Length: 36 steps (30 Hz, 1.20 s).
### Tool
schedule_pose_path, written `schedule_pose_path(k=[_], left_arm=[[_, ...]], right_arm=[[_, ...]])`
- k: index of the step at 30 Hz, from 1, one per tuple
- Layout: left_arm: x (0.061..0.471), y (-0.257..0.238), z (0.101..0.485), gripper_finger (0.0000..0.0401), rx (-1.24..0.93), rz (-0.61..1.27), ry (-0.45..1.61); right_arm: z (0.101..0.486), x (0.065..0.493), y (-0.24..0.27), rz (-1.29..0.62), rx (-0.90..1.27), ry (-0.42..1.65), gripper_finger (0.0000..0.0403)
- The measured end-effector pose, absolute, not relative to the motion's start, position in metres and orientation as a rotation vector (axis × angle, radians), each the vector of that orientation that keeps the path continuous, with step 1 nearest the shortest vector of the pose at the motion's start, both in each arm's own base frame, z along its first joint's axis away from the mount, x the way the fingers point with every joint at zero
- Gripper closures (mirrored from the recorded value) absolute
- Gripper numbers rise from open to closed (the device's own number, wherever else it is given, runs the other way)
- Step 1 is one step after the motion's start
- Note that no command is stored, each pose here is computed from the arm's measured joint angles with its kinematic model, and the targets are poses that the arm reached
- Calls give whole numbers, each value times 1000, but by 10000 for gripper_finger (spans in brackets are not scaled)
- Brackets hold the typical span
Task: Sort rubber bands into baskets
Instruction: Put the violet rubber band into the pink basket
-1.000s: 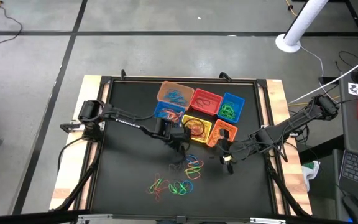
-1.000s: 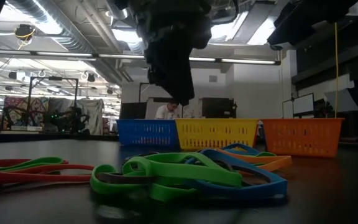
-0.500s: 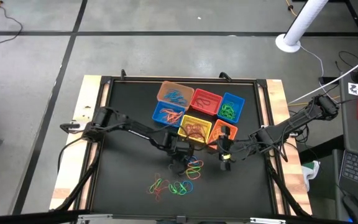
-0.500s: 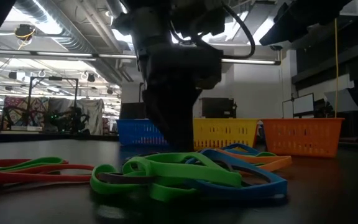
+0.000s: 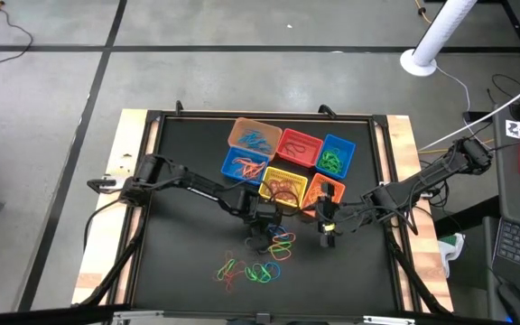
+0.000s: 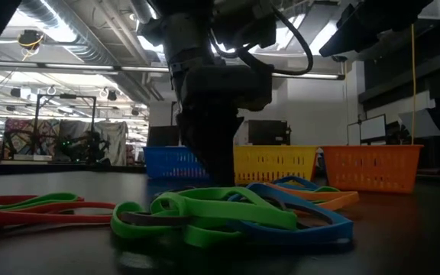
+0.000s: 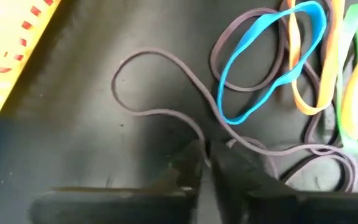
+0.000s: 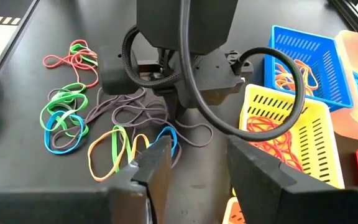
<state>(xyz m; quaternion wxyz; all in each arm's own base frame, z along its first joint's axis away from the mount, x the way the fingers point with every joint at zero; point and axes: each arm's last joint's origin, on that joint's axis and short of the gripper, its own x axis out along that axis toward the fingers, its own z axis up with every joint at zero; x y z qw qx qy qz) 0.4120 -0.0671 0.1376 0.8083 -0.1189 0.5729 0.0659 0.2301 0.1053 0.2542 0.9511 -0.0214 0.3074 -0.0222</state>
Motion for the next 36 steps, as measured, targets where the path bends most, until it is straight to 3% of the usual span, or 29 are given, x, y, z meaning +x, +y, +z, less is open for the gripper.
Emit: schedule_pose_path(k=[2, 10, 36], left_arm=[[412, -67, 137, 393, -252, 138, 1226], [411, -67, 144, 398, -226, 109, 1215], [402, -36, 243, 400, -169, 58, 947]], right_arm=[[254, 230, 105, -45, -44, 625, 247], [254, 230, 105, -45, -45, 628, 247], [254, 230, 105, -41, -61, 622, 247]])
